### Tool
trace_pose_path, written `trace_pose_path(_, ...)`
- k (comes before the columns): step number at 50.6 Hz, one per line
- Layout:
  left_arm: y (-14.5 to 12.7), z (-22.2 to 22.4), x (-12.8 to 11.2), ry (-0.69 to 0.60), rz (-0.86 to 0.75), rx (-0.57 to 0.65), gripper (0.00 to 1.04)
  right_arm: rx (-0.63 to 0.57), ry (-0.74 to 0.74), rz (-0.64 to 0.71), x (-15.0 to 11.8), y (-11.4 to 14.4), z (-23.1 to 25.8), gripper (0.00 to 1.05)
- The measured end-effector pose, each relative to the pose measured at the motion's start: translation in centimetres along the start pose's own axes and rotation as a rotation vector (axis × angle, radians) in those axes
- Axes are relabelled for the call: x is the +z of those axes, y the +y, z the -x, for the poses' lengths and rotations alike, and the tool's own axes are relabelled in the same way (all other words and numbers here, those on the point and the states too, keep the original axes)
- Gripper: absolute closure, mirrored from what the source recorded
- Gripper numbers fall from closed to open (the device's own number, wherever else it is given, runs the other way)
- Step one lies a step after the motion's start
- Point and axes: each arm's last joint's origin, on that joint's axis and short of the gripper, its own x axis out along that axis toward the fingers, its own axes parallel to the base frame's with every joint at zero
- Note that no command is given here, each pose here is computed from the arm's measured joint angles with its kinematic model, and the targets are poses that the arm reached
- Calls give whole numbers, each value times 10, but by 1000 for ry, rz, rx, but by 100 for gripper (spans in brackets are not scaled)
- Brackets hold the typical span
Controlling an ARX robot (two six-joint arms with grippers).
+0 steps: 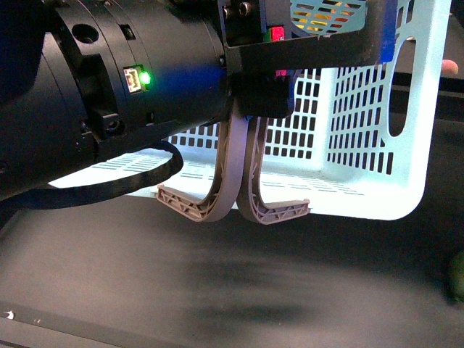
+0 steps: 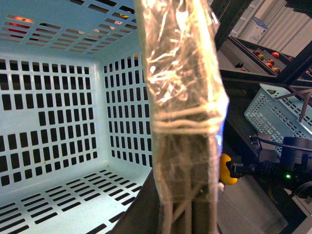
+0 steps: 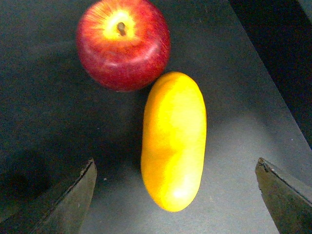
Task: Pick mango with right arm and hold basket with left
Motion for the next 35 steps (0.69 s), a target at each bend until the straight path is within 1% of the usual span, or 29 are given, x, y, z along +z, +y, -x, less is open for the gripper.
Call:
trace_pose_path(16, 0, 0, 0, 0, 0, 0, 97, -37, 54, 1, -7, -5, -36, 8)
trace_pose_path(26, 0, 0, 0, 0, 0, 0, 97, -52, 64, 7, -6, -4, -47, 8)
trace_pose_path(35, 0, 0, 0, 0, 0, 0, 97, -58, 82, 11, -12, 0, -53, 8)
